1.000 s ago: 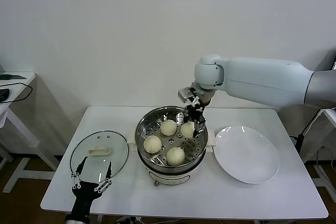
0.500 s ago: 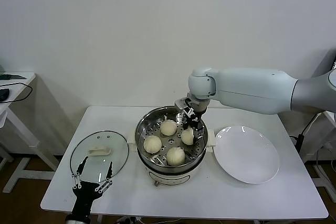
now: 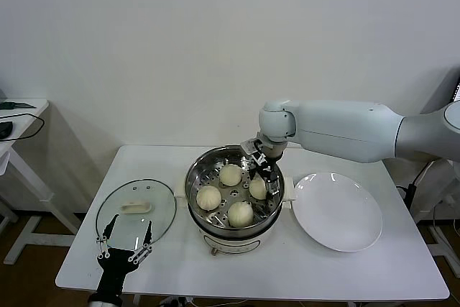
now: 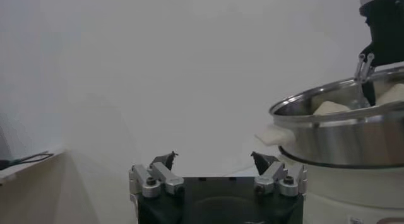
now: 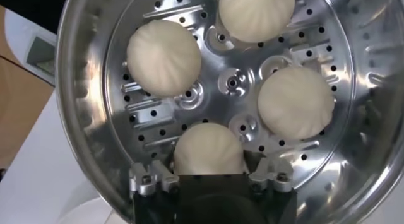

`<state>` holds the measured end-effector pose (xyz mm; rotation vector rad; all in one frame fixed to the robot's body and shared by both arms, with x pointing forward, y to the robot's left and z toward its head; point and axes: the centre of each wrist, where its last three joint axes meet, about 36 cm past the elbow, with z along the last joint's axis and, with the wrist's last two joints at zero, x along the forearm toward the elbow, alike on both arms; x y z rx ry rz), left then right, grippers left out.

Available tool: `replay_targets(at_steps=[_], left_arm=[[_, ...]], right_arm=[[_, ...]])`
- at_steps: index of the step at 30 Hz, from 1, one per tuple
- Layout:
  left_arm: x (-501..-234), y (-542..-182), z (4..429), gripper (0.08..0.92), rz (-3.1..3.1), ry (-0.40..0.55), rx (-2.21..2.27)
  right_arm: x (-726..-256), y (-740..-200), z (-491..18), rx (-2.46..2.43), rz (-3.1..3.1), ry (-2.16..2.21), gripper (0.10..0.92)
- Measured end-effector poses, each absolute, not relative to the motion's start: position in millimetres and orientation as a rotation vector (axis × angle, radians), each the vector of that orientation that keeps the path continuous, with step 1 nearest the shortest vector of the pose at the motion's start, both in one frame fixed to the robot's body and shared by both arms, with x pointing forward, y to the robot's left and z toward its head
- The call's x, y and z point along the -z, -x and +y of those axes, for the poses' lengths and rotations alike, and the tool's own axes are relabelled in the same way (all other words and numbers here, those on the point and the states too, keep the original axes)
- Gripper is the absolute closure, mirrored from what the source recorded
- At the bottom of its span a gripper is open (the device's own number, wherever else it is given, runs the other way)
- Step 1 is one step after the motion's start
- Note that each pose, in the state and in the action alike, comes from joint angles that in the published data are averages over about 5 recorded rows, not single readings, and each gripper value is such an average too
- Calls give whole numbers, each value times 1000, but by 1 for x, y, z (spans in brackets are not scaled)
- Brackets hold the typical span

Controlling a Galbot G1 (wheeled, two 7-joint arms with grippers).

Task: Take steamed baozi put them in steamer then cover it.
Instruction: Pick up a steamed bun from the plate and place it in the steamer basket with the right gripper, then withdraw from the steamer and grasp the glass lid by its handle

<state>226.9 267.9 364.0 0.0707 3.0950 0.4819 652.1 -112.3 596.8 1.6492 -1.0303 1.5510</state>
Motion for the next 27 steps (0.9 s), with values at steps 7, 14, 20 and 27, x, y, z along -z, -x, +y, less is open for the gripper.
replay_targets(at_steps=[7,14,20,27], left_arm=[[-367,-228,267,177,3088,-72,-483],[-370,-231,268,177,3068,-78,-511],[-373,-237,272,177,3022,-80,-573],[-374,-249,272,177,2963,-77,-682]], right_arm=[[-617,-649,-116,-1540,-1123,-1692,200],[-648,-643,-136,-1528,-1406,-1780,200],[-650,-631,-173,-1524,-1911,-1751,200],[-614,-614,-227,-1337,-2677,-1428,200]])
